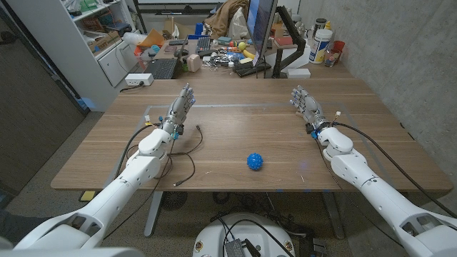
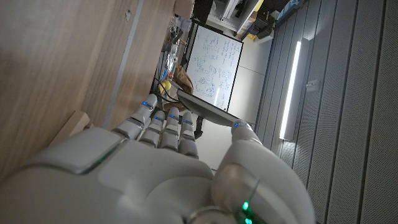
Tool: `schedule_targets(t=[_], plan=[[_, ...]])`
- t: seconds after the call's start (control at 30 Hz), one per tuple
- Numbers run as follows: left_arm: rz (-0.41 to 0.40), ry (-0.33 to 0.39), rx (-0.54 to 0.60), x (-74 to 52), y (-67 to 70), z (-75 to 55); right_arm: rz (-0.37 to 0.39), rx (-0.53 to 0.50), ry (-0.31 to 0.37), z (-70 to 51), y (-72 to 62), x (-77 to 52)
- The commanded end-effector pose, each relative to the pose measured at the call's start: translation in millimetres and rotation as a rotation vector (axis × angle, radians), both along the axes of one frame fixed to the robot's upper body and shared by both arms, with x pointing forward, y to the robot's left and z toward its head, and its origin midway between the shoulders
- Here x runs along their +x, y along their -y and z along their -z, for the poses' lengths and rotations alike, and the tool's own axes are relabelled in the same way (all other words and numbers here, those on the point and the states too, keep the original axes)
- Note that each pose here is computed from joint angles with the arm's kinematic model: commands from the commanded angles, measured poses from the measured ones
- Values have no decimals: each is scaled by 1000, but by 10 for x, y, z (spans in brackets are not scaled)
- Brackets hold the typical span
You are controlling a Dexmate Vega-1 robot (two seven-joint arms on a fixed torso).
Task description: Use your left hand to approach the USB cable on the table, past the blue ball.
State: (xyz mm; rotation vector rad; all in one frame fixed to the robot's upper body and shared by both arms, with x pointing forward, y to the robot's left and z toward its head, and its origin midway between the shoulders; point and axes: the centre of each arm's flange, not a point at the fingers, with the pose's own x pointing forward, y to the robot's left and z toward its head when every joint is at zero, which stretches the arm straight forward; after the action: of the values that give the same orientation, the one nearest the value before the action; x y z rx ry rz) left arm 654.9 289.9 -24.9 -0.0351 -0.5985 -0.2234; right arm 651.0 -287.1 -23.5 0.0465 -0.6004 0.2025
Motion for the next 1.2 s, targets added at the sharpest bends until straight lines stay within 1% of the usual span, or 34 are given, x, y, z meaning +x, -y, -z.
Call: schedule_targets(t=[0.03,0.27,0.47,0.97,1.2], plan=[[15,-1,1,26,3,3,0,-14,-1,-27,-43,-6],[10,-12,-7,19,-19,30,-1,-12,-8,-13,-46,0],[3,-14,1,-18,-33,51,0,-12,-13,4,-40,5],[-22,16,6,-151,-103,-11,-6,-10,-20,30,-34,44],[-29,16,3,-183,-115,6,-10,-13,-23,29,-30,71]])
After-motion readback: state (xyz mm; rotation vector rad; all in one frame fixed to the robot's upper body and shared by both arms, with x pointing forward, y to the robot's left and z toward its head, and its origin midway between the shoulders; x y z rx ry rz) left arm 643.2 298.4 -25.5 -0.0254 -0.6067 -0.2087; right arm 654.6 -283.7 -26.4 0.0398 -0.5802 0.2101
